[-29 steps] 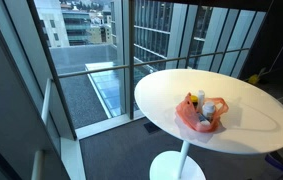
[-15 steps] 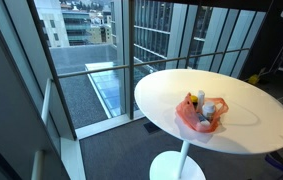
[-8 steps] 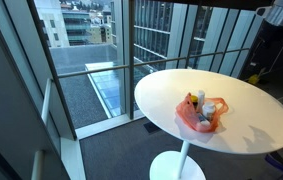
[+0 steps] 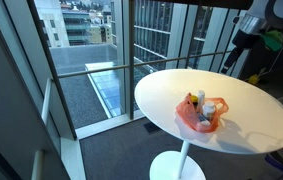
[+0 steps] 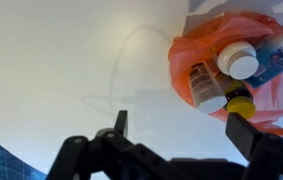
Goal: Remove the white bottle from the plastic bag
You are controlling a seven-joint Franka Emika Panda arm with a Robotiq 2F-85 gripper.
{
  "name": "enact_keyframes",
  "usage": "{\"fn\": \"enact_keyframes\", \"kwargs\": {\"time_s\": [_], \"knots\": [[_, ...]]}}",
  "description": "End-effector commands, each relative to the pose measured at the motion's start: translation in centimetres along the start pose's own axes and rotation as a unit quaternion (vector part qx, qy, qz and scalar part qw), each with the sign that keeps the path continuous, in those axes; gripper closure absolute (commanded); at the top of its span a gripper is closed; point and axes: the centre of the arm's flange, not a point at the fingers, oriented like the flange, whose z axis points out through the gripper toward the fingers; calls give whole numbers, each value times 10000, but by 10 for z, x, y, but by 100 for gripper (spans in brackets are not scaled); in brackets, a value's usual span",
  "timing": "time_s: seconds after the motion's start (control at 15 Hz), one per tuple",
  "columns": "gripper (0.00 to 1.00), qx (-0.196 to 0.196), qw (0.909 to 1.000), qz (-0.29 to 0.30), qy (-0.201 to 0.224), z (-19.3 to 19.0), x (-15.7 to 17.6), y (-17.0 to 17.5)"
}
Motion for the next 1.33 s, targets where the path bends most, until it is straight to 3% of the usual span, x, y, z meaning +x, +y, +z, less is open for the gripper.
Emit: {"fn": "enact_keyframes", "kwargs": {"time_s": [0.0, 0.4, 0.87, 1.27], "knots": [[0, 28, 10000, 16, -6, 3, 2, -1], [0, 70, 10000, -38, -1, 7, 4, -3], [0, 499, 9970, -580, 85, 46, 21, -25], [0, 941, 9929, -727, -11, 85, 19, -18]]}}
